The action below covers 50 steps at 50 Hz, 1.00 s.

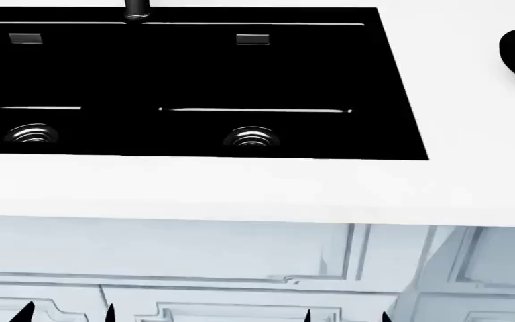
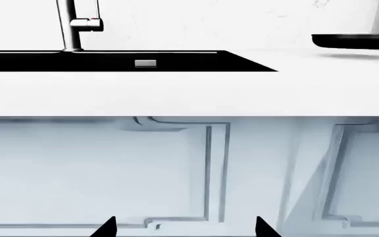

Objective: Pick the pan and sponge and place them into the sink. Then turn on the water.

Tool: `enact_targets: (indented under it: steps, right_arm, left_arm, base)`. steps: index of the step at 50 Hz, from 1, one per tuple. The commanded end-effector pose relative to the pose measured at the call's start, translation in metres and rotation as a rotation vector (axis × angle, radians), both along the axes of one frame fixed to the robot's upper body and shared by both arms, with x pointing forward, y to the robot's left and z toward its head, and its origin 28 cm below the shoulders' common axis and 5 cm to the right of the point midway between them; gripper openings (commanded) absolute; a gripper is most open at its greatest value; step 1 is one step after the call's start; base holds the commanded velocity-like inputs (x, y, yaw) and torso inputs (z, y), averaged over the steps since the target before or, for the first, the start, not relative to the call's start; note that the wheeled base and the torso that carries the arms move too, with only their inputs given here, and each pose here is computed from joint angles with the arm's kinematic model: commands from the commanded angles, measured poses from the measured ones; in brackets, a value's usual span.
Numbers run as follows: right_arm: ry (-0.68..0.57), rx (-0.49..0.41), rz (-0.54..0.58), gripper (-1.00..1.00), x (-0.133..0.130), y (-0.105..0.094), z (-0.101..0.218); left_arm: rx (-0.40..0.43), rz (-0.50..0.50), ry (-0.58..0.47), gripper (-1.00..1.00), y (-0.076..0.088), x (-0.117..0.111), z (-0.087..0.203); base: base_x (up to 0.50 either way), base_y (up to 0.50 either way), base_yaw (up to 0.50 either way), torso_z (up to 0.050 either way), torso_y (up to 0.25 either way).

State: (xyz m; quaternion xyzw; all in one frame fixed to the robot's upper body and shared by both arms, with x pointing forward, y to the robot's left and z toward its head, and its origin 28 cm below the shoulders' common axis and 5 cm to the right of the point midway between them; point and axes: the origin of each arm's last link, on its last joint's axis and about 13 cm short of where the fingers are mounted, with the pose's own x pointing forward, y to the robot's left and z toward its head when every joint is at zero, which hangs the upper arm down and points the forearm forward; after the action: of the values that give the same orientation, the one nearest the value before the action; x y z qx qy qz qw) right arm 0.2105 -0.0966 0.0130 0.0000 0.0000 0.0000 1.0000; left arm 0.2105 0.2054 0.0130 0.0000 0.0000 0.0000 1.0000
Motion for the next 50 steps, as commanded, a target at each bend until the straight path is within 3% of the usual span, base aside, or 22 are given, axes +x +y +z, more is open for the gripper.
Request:
enact_targets:
  steps: [1,17,50]
  right_arm:
    - [-0.002,-0.002,0.004,1.0,0.0006,0.0009,0.0001]
    - [0.022,0.003,0.009,1.0,0.0023,0.0005,-0.0029]
    - [0.001,0.001,0.007,1.0,0.0013,0.0002,-0.0014]
  left_arm:
    - [0.002,0.003,0.003,1.0,0.0008,-0.0004,-0.0003]
    - [-0.002,0.008,0.019,1.0,-0.0053,0.0033,-0.0007]
    - [-0.012,0.006,0.025,1.0,-0.0038,0.0017,0.0001]
  base:
    - [0.0,0.0,0.0,0.0,0.0]
    - [0.0,-0.03,0.0,0.0,0.0]
    - [0.01,-0.5,0.0,0.0,0.0]
